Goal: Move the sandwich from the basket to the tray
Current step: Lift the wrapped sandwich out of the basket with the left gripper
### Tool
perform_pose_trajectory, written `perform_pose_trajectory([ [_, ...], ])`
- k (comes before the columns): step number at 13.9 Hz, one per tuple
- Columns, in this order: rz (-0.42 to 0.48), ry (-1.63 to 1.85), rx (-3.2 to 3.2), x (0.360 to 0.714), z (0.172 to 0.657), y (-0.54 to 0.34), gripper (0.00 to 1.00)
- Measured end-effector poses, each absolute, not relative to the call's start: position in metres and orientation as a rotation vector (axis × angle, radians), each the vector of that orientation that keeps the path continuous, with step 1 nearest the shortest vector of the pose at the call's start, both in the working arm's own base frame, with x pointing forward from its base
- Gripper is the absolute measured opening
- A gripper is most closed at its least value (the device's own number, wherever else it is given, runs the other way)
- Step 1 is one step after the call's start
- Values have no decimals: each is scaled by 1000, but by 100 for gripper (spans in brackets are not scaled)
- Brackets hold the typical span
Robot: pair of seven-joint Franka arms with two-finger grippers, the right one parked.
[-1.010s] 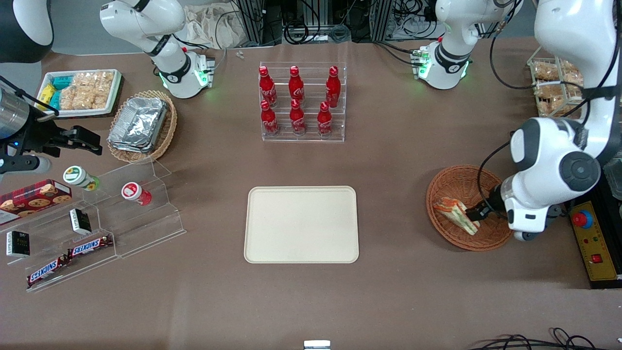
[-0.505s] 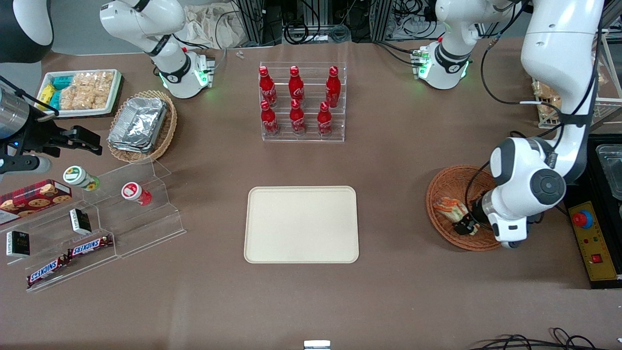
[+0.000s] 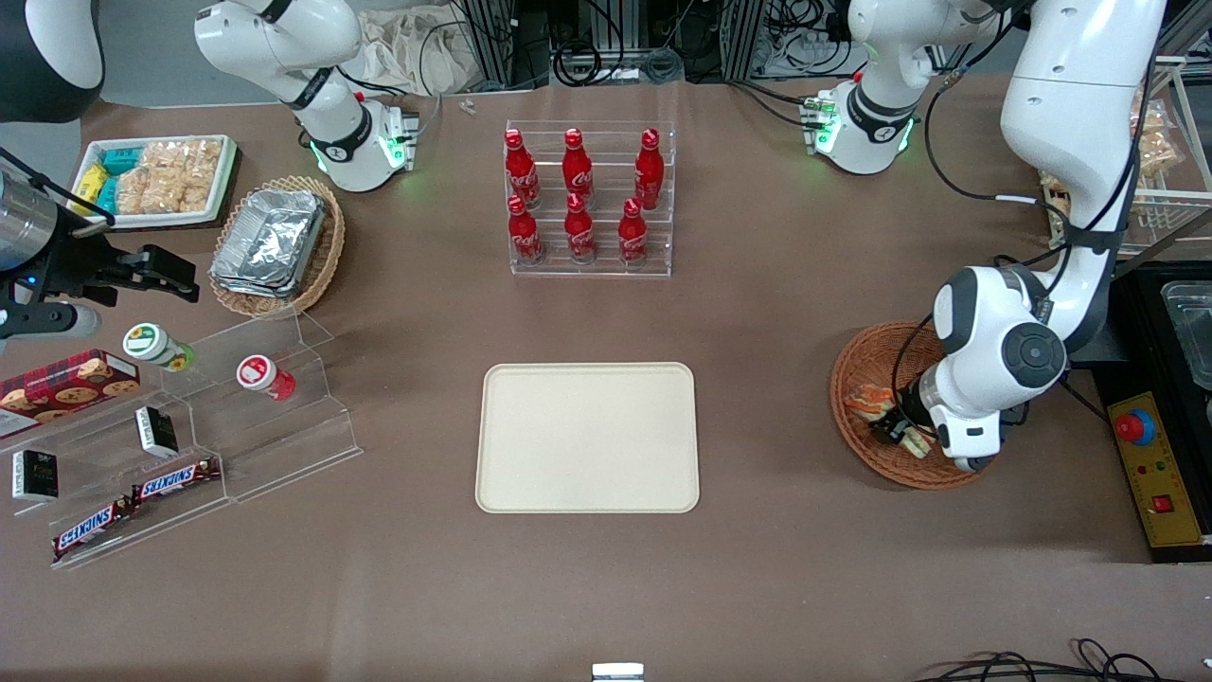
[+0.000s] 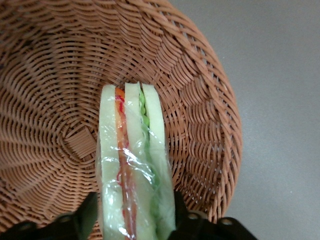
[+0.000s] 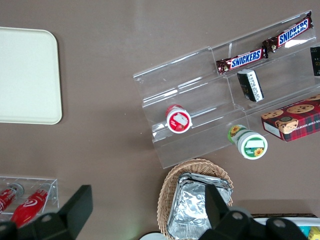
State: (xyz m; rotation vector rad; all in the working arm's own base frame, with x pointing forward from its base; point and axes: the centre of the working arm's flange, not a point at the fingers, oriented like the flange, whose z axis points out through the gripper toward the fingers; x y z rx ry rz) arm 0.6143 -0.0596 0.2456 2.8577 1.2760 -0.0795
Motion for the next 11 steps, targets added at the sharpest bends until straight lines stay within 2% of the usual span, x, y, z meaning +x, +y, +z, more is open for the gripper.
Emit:
perform_pose_trajectory([
  [1,-105,1280,2868,616,255,-59,50],
  [3,-149,1289,2887,620,286,-58,38],
  [6,-169,1294,2909,619,359,-58,31],
  [9,-155,1233,2937,613,454,-83,26],
  [11,-122,1156,2948,612,496,-95,16],
])
